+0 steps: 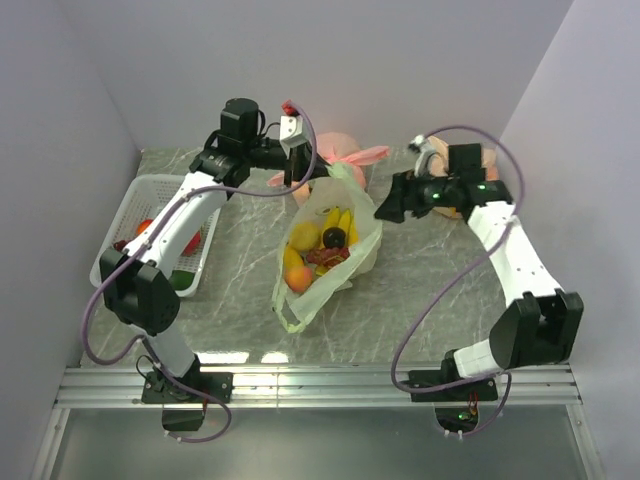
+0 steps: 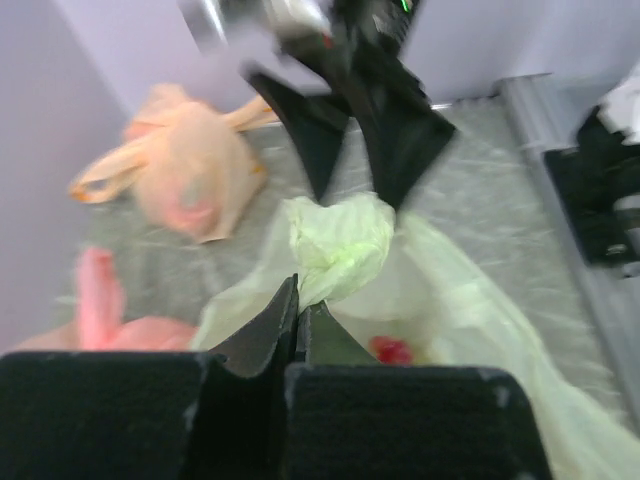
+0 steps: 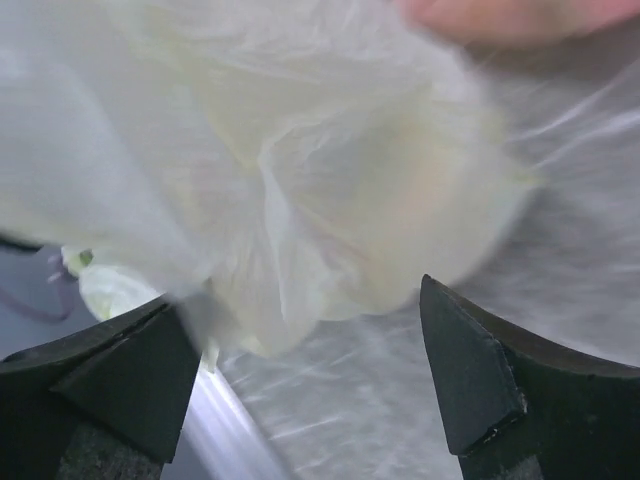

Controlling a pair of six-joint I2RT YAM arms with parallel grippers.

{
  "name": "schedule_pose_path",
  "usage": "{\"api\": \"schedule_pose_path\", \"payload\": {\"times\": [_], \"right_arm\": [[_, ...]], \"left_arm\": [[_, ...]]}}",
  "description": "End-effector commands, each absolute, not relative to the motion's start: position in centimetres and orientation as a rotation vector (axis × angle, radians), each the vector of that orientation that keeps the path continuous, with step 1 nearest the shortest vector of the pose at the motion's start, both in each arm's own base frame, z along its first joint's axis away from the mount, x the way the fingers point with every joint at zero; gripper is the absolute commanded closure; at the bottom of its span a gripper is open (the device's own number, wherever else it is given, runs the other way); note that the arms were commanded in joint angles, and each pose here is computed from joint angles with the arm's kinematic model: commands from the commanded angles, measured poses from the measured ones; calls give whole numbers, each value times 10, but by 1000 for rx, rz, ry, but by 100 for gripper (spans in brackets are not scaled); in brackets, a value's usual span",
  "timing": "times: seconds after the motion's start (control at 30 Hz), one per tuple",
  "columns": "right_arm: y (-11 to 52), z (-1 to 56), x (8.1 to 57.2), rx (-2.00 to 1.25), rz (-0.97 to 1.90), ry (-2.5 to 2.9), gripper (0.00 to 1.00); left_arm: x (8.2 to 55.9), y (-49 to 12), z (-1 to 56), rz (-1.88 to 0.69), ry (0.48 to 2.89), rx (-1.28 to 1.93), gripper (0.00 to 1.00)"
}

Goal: Place the fake fruits into the plastic bag and tie a complex knot

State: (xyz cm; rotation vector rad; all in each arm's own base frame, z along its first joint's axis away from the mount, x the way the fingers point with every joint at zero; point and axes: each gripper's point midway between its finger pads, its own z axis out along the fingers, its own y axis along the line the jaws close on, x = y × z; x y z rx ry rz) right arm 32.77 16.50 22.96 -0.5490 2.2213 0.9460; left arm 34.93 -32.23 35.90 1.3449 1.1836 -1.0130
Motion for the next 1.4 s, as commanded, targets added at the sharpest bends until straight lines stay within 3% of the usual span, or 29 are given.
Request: {"api": "schedule_pose_path", "payload": {"times": [0.0, 0.2, 0.6, 0.83, 1.07, 1.13, 1.17, 1.23, 1.27, 1.37], "right_arm": [[152, 297, 339, -745, 789, 1915, 8], [179, 319, 342, -979, 843, 1616, 7], [231, 322, 395, -1154, 920, 1360, 4], [271, 326, 388, -1193, 1038, 1265, 4], [292, 314, 386, -1121, 1140, 1310, 4], [298, 318, 395, -1058, 1152, 1332, 12], [301, 317, 399, -1018, 1193, 1378, 32], [301, 307, 409, -951, 1214, 1469, 50], [300, 301, 413, -928, 1227, 1505, 64], [292, 289, 416, -849, 1234, 1584, 74]], "left_arm": [[328, -333, 371, -1277, 1141, 1358, 99], [339, -346, 372, -1446, 1155, 1358, 96], [337, -356, 377, -1578, 1123, 1386, 95], [357, -365, 377, -1569, 1191, 1310, 87], [368, -369, 368, -1525, 1217, 1284, 85], [369, -369, 369, -1510, 1221, 1272, 84], [371, -369, 372, -1478, 1205, 1268, 84], [376, -364, 377, -1440, 1216, 1239, 82], [375, -361, 382, -1426, 1215, 1223, 82], [388, -347, 402, -1356, 1202, 1132, 71]]}}
